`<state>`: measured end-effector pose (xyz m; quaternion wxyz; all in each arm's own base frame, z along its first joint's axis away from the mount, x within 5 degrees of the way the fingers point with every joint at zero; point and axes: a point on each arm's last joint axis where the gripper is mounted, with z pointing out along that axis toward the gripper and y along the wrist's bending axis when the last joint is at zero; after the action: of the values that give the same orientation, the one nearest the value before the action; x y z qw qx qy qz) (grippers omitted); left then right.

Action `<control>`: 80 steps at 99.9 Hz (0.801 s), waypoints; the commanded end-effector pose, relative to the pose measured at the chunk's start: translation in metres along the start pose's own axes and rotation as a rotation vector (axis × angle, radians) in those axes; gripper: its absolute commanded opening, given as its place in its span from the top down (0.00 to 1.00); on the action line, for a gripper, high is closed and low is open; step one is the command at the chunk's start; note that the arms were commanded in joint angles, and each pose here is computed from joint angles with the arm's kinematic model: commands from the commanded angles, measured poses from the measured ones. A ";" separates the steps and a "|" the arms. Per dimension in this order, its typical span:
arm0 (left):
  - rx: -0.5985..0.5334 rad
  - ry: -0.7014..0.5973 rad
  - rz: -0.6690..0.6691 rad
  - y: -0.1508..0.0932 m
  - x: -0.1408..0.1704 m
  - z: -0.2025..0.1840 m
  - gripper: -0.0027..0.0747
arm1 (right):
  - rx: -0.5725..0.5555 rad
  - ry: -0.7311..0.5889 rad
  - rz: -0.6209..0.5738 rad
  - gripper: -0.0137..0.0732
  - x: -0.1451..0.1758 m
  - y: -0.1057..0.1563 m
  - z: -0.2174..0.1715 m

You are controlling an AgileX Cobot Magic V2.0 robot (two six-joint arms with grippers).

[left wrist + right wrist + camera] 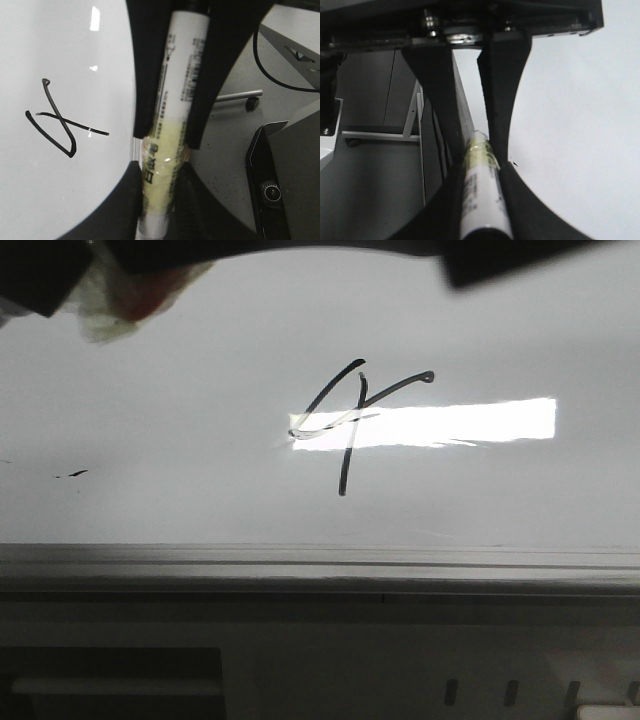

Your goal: Write number 4 on whiteboard

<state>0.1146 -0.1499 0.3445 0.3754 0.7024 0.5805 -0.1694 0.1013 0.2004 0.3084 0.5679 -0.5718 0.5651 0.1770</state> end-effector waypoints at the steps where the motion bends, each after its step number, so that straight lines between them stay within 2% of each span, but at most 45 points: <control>1: -0.048 -0.084 -0.040 0.005 -0.014 -0.008 0.99 | -0.009 -0.069 -0.020 0.93 -0.015 -0.004 -0.004; 15: -0.048 -0.085 -0.042 0.005 -0.014 -0.008 0.99 | -0.015 -0.075 -0.016 0.93 -0.015 -0.003 -0.004; 22: -0.047 -0.086 -0.042 0.005 -0.014 -0.008 0.99 | -0.009 -0.070 -0.001 0.89 -0.015 -0.004 -0.004; 32: -0.045 -0.096 -0.050 0.005 -0.015 -0.008 0.99 | 0.019 -0.043 0.031 0.74 -0.012 -0.006 -0.004; 42: -0.044 -0.100 -0.060 0.005 -0.016 -0.008 0.99 | 0.057 -0.012 0.035 0.51 -0.010 -0.010 -0.005; 47: -0.039 -0.104 -0.072 0.004 -0.015 -0.007 0.99 | 0.078 -0.003 0.045 0.45 -0.009 -0.012 -0.007; 60: -0.040 -0.106 -0.126 0.002 -0.009 -0.001 0.99 | 0.146 0.009 0.056 0.48 -0.010 -0.020 -0.018; 80: -0.127 -0.179 -0.275 0.002 0.004 0.015 0.99 | 0.266 0.001 0.135 0.65 -0.010 -0.031 -0.044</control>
<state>0.1199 -0.1557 0.3275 0.4071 0.6236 0.6322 -0.2138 0.1056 0.1725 0.3272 0.6032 -0.4981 0.6082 0.1343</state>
